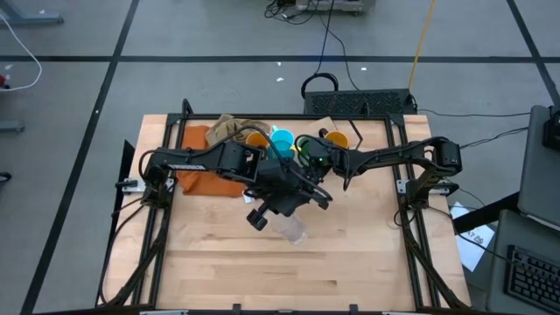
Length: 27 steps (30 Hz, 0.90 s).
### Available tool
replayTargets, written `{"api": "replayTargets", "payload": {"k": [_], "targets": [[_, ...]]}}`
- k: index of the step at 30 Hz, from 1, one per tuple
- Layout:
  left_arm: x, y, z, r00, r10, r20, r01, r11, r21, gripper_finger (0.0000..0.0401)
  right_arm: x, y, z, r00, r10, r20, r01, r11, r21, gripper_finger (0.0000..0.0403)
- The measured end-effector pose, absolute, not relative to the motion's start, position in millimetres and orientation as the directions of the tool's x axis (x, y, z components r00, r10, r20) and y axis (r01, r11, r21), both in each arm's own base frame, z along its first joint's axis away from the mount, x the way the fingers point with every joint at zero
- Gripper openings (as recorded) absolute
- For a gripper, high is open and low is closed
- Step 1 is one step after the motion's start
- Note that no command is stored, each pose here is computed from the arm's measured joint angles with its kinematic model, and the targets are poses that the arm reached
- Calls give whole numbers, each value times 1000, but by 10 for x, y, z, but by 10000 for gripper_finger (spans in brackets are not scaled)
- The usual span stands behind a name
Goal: Stack small to large cups/mugs on shelf
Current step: Put the transparent mug on the shelf
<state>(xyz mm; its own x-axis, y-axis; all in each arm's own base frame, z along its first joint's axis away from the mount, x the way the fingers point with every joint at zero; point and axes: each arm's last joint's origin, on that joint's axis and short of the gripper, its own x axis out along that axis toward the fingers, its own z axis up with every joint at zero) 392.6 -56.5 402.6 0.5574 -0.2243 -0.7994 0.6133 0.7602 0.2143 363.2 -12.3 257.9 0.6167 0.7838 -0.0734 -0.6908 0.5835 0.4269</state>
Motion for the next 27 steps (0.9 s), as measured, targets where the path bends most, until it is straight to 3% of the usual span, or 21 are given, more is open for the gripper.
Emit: {"api": "replayTargets", "payload": {"k": [8,27], "targets": [[3924,-561,4022,557,-210,-804,593,778,208,2,3634,-130,2578,625,777,-74,-689,594,416,5],[3896,-536,4095,591,-145,-794,524,817,241,68,3634,-128,2592,627,776,-69,-694,597,401,1]]}}
